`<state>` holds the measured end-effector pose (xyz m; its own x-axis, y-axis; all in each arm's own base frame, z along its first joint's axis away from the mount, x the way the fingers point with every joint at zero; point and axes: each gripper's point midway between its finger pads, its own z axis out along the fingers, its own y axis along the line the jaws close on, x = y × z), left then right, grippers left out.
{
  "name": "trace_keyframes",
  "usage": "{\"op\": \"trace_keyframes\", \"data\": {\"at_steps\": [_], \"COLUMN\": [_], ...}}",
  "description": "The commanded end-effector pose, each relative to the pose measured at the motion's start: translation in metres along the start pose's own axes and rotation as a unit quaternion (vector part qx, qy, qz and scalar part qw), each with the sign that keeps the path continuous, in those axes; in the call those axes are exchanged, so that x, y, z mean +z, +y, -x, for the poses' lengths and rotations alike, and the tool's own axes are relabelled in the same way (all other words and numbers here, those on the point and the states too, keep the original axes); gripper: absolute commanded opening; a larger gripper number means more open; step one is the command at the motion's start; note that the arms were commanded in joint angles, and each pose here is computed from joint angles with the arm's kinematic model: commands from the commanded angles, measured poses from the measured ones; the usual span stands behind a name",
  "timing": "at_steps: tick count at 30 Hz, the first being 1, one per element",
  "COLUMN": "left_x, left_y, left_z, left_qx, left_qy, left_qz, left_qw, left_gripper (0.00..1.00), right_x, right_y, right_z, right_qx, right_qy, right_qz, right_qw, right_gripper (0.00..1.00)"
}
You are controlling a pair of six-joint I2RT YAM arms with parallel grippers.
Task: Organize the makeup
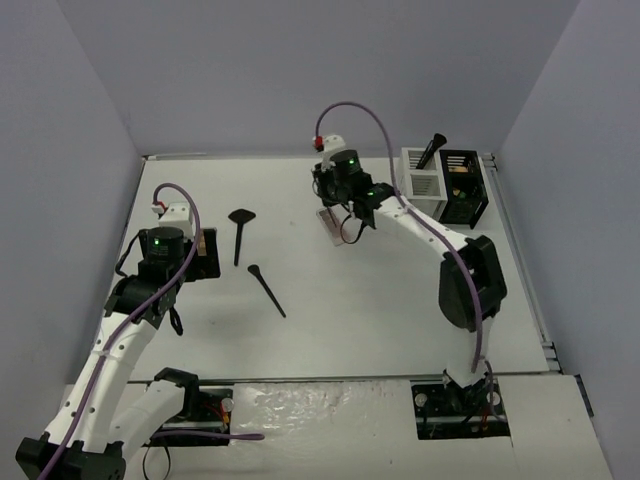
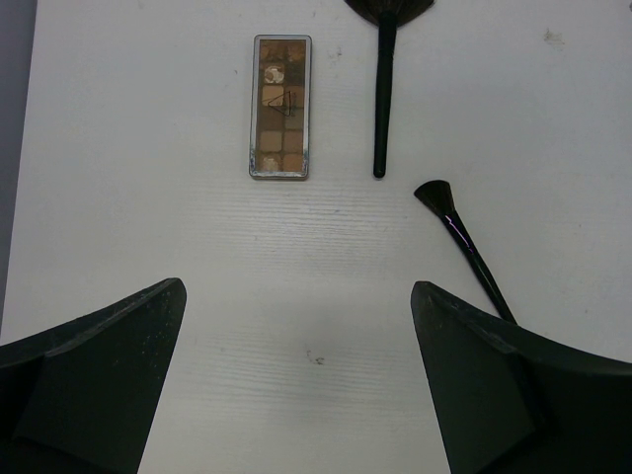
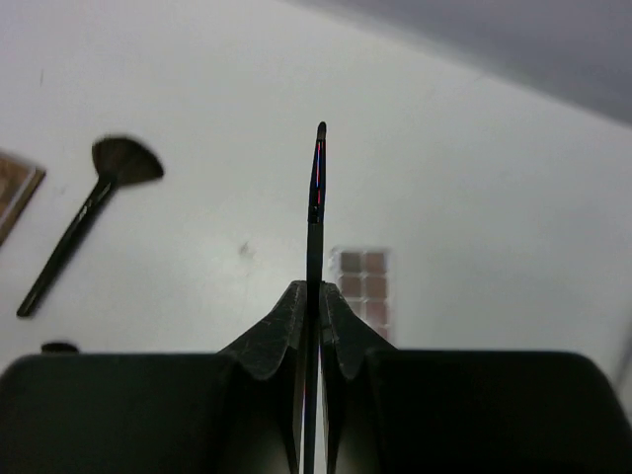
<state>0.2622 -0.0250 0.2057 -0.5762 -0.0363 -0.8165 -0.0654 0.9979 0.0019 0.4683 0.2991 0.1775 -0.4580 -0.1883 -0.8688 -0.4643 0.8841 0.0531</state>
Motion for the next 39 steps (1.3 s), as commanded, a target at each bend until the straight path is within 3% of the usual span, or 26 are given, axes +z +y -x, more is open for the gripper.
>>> {"op": "trace_keyframes", "data": {"at_steps": [1,3,8,16,26,35,39], "left_x": [-0.002,-0.002,0.0,0.004,0.007,0.006,0.003], "left_y": [0.0,0.001,0.001,0.004,0.004,0.002,0.004], "left_z": [0.019,0.019,0.018,0.016,0.015,0.016,0.019], "left_qx": [-0.014,-0.013,-0.013,-0.009,-0.011,-0.014,-0.017], "left_qy": [-0.03,-0.03,-0.027,-0.018,-0.012,-0.014,-0.021], "left_qz": [0.002,0.003,0.006,0.015,0.013,0.007,0.008], "left_qw": [0.999,0.999,1.0,1.0,1.0,1.0,1.0], "left_gripper": [0.97,0.97,0.97,0.97,0.97,0.97,0.97], "right_x": [-0.066,-0.087,-0.111,-0.097,-0.035,-0.014,-0.021], "right_y": [-0.088,-0.137,-0.218,-0.289,-0.326,-0.329,-0.318], "right_z": [0.122,0.144,0.166,0.166,0.14,0.111,0.095], "right_qx": [0.021,0.033,0.053,0.048,0.05,0.058,0.058], "right_qy": [-0.215,-0.272,-0.346,-0.406,-0.39,-0.362,-0.343], "right_qz": [-0.067,-0.11,-0.17,-0.217,-0.22,-0.218,-0.213], "right_qw": [0.974,0.955,0.921,0.887,0.893,0.905,0.913], "right_gripper": [0.0,0.0,0.0,0.0,0.0,0.01,0.24]}}
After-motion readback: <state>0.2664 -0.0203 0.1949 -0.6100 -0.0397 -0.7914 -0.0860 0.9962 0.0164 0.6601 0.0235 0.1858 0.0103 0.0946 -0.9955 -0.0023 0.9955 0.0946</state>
